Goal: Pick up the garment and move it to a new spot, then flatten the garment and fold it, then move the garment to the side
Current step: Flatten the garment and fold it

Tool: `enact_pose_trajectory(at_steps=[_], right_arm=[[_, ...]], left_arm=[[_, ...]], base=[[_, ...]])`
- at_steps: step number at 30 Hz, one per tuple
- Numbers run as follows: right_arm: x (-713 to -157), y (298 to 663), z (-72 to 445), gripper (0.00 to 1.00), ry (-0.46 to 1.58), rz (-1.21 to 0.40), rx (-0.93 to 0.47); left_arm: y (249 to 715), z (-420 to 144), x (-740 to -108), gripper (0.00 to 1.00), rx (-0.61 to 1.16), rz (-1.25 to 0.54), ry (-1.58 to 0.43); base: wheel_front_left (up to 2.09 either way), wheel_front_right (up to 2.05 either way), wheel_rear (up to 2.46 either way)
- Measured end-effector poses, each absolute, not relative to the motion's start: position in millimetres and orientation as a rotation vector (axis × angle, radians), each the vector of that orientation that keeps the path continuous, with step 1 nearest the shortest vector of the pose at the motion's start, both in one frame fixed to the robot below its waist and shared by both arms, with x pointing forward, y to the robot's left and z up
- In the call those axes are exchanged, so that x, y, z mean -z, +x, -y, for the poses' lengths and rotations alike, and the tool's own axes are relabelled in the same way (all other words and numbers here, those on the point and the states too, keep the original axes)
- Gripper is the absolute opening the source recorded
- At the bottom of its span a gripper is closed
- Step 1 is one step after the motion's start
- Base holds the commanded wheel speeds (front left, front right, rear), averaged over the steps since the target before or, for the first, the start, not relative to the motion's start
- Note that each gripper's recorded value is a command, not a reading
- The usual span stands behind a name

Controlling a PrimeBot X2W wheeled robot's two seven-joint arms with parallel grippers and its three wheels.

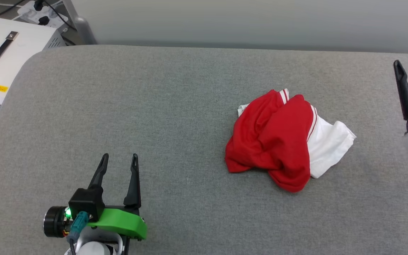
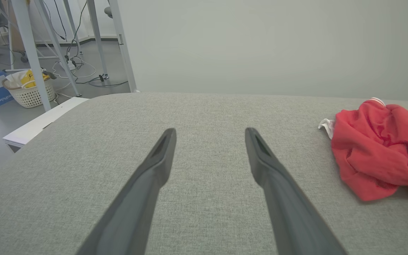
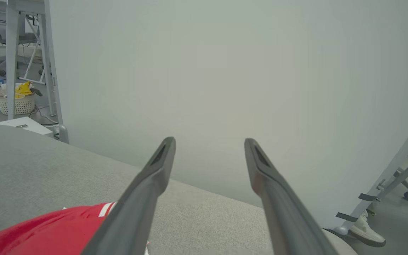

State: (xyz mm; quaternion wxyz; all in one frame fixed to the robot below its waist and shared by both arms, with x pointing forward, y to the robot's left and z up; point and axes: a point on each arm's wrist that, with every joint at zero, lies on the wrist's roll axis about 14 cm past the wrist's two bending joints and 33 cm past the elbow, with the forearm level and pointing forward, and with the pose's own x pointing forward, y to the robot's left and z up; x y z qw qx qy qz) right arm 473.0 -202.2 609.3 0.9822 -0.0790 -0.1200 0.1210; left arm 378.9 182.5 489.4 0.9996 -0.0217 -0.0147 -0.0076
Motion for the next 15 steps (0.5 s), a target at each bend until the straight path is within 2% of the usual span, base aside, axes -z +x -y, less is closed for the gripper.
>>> enact_pose_trajectory(at_steps=[4,6,10,15], right_arm=[[-587,500,205,1.0,-0.204,0.032,-0.285],[-560,505,200,1.0,-0.24,-0.134,-0.325],[-503,498,193,1.0,-0.258,-0.466,-0.402],[-458,485,192,1.0,-0.266,-0.747,-0.444]], left_arm=[[386,-182,-486,1.0,0.016,0.021,-0.043],[389,-182,-483,1.0,0.016,0.014,-0.044],[394,-182,-479,1.0,0.016,0.003,-0.046],[401,-184,-475,1.0,0.009,-0.006,-0.049]], base=[[0.0,0.0,0.0],[0.0,0.0,0.0],[0.0,0.0,0.0],[0.0,0.0,0.0]])
